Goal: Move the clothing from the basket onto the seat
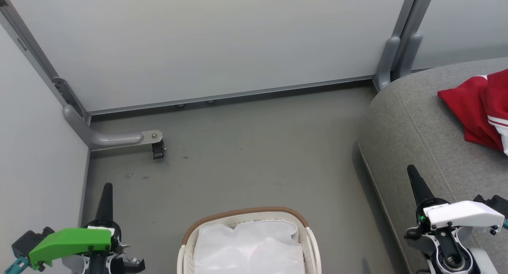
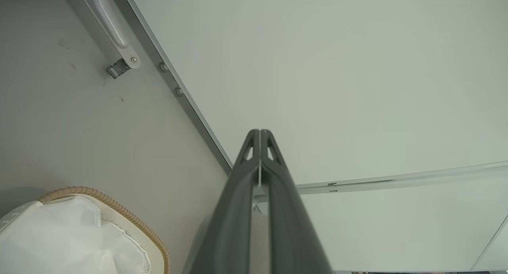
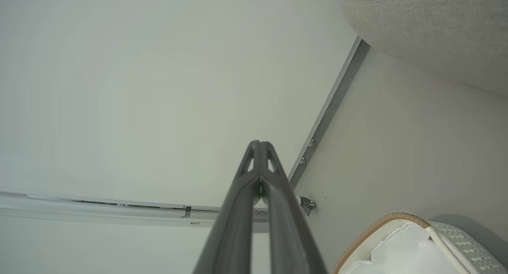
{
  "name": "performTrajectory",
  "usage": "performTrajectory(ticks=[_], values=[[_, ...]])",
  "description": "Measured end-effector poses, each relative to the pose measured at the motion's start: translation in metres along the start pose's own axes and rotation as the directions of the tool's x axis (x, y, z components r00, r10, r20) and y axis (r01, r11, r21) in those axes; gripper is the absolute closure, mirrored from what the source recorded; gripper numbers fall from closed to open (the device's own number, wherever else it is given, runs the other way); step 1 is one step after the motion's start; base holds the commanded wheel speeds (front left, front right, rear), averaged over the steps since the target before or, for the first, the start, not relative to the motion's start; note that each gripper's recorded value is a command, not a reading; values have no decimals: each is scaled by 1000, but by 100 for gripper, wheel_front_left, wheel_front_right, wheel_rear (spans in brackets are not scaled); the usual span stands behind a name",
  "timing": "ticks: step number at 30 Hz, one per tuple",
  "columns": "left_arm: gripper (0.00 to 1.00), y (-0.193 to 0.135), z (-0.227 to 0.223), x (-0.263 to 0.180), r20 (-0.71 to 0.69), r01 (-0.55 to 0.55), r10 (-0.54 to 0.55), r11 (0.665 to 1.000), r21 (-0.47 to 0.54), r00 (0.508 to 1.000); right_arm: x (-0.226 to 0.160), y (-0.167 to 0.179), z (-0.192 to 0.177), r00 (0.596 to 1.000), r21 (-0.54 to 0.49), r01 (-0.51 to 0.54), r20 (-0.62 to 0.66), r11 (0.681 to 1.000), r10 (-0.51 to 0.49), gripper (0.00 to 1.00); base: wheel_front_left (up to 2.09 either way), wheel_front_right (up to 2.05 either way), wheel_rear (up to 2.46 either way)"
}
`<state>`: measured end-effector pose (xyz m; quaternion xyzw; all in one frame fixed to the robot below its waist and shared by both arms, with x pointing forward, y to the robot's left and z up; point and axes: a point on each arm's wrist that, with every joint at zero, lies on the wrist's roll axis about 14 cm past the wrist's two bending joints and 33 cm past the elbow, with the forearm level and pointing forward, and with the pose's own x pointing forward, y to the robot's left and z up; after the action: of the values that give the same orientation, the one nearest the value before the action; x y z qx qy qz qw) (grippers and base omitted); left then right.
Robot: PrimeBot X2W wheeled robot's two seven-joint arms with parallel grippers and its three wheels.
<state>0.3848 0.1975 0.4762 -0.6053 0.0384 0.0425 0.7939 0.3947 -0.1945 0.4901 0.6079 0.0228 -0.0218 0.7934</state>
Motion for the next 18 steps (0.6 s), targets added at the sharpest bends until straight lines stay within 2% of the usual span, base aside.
performTrajectory(ticks=[18], values=[[100,-12,3,0,-2,46,-46,989,-138,999,-3,7,4,1000,136,-27,2,990,27,100,0,0,0]])
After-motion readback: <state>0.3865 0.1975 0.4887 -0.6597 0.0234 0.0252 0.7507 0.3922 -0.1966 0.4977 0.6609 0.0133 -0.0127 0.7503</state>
